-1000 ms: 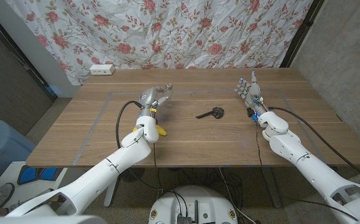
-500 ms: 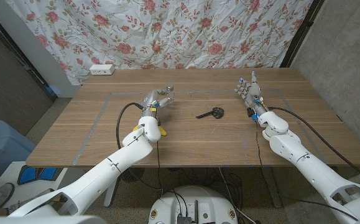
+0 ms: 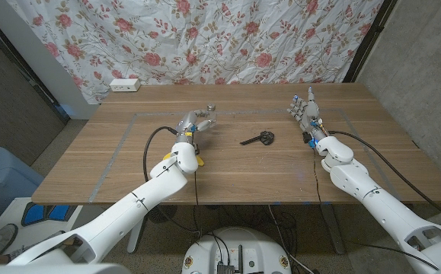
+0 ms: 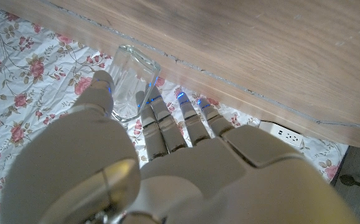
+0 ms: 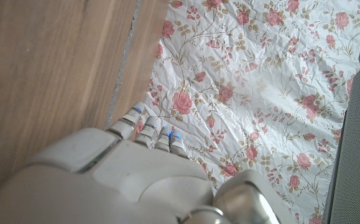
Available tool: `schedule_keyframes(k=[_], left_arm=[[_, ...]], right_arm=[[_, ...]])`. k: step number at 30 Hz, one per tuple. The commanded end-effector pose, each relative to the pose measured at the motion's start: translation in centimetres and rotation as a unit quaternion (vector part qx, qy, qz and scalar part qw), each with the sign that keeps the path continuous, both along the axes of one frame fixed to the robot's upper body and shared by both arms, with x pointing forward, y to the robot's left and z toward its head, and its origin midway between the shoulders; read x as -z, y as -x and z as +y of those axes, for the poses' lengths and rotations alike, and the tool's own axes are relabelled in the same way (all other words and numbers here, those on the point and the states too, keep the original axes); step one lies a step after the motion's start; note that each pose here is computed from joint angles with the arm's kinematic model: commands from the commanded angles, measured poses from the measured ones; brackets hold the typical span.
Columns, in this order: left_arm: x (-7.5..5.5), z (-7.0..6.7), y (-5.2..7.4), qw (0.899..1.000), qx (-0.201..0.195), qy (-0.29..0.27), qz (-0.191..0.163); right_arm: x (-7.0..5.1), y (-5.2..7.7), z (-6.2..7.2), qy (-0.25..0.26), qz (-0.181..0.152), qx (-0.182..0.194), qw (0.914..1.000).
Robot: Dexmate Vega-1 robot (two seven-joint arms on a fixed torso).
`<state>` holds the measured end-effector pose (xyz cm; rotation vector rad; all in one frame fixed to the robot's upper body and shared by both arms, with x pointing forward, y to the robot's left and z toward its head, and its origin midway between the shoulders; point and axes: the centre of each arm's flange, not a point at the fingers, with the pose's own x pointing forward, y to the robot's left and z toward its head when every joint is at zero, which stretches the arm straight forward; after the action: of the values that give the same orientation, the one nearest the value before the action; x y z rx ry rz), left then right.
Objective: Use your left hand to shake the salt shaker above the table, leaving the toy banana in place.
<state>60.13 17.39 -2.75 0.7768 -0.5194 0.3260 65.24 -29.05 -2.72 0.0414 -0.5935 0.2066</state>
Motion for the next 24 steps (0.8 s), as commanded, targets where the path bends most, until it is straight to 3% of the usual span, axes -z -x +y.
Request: schedule_keyframes(k=[1, 9, 24], left_arm=[[1.0, 0.2, -0.3, 1.0, -0.007, -0.012, 0.002], [2.5, 0.3, -0.6, 1.0, -0.002, -0.014, 0.019], [3.6, 0.5, -0.8, 1.0, 0.004, -0.013, 0.016]], right_arm=[[0.0, 0.0, 0.0, 0.0, 0.0, 0.0, 1.0], [0.0, 0.0, 0.0, 0.0, 0.0, 0.0, 1.0], [0.0, 0.0, 0.0, 0.0, 0.0, 0.0, 1.0]])
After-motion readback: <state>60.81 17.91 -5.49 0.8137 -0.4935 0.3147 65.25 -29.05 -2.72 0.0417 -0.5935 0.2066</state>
